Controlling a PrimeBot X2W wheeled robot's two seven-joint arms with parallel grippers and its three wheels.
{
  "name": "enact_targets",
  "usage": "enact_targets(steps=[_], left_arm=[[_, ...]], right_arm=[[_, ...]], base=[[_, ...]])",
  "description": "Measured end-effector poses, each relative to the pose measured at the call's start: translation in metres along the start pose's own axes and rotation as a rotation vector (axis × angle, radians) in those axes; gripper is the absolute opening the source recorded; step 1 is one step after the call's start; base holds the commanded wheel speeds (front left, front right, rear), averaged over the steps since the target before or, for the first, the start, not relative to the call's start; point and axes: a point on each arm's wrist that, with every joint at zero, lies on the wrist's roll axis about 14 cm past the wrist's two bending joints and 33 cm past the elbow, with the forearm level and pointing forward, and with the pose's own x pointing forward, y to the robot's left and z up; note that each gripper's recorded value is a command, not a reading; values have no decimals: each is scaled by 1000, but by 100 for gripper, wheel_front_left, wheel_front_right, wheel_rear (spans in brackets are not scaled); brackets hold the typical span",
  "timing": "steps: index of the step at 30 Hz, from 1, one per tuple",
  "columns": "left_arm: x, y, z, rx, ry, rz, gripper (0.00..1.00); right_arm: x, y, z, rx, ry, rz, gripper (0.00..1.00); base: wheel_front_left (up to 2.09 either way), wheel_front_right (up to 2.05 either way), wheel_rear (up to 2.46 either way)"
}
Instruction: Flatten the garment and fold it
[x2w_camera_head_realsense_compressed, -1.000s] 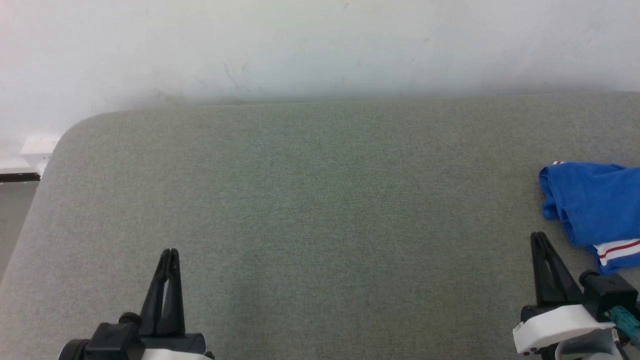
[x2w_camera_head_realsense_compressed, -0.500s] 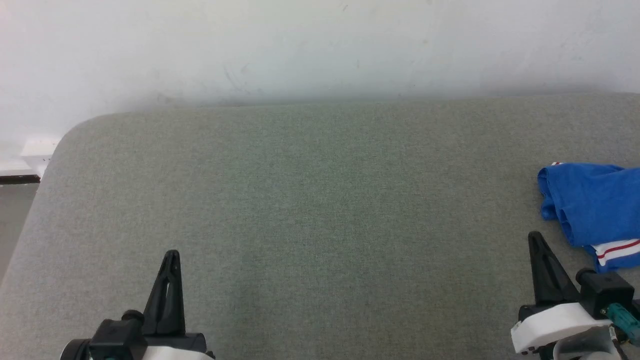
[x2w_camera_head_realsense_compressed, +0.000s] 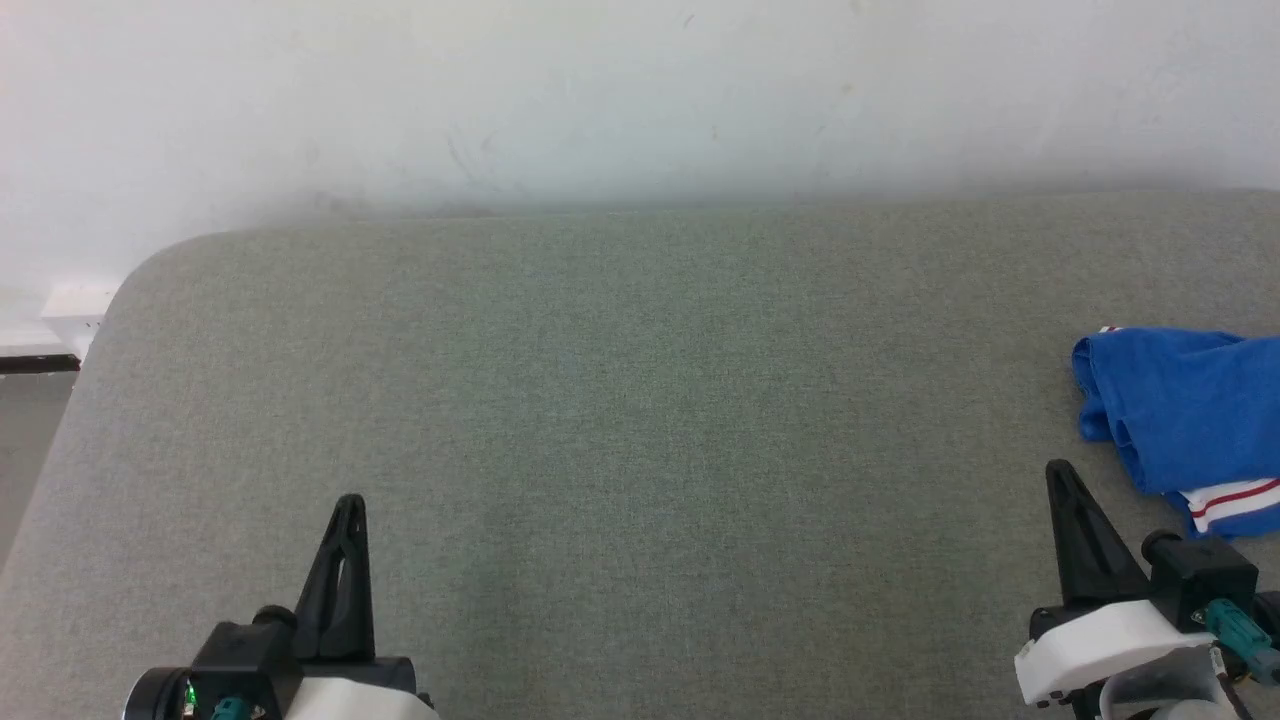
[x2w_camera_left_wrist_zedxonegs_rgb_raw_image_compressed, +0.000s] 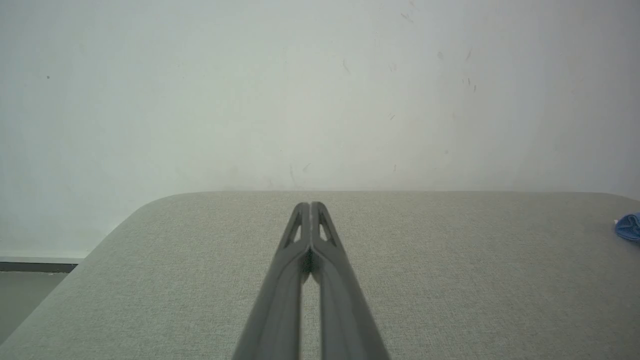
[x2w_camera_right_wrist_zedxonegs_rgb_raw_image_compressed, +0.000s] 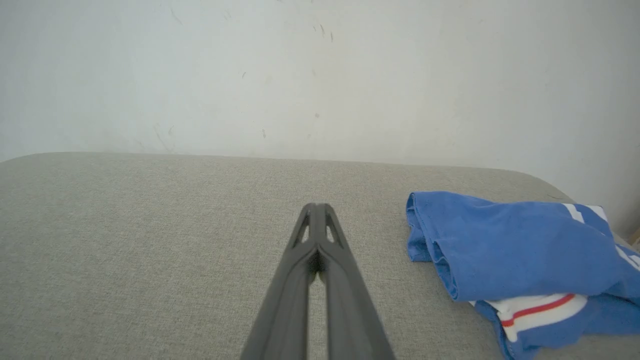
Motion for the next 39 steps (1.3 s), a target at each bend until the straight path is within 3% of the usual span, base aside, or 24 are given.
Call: enact_targets(steps=[39], left_arm=[[10, -6, -6, 28, 55, -16, 0]], right_arm=[[1, 12, 10, -14, 13, 35, 0]], base=[[0, 0, 0]])
